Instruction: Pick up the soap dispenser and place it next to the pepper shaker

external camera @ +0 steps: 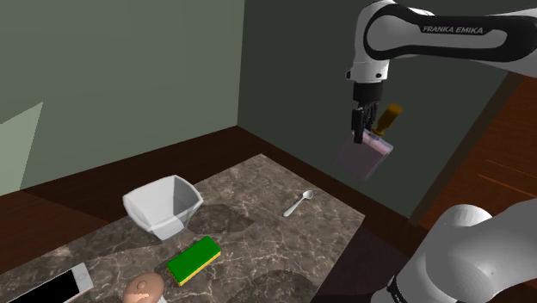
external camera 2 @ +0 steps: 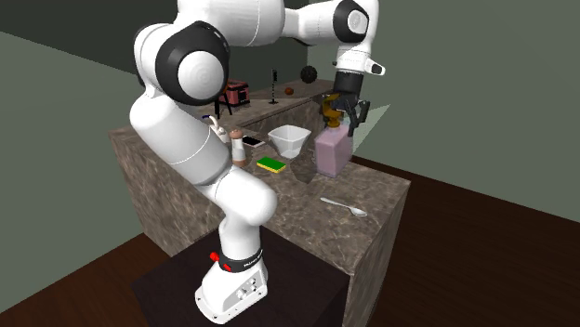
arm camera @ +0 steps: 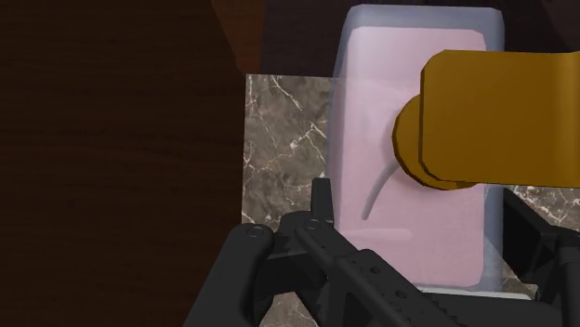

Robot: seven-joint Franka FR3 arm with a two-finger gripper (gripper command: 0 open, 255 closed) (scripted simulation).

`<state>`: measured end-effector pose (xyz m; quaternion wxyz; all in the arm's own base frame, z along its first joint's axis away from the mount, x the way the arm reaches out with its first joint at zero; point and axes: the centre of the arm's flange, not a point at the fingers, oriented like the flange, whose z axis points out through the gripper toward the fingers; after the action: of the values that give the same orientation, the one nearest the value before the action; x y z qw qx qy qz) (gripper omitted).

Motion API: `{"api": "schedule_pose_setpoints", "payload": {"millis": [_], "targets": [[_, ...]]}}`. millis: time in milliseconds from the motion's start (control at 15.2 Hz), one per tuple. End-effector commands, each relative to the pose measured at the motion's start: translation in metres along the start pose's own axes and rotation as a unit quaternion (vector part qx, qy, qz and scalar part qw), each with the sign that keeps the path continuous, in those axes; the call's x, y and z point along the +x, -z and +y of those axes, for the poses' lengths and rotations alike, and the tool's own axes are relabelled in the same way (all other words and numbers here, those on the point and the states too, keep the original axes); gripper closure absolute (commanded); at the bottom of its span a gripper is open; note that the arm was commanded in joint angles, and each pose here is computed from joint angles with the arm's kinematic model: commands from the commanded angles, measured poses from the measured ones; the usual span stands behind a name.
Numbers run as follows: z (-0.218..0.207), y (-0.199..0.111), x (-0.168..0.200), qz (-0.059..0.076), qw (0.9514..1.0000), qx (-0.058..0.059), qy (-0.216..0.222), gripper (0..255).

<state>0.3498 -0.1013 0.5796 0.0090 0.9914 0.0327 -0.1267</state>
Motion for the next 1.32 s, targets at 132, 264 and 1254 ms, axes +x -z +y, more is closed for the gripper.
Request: {"api": "schedule_pose_setpoints", "payload": {"millis": [132, 264, 1254], "targets": [[0.0, 0.02, -0.006, 0.0, 1.0, 0.0, 0.0, 255], [0.0, 0.03, -0.008, 0.0, 1.0, 0.0, 0.0, 255], [-0.171, 0.04, -0.013, 0.0, 1.0, 0.0, 0.0, 255]]}}
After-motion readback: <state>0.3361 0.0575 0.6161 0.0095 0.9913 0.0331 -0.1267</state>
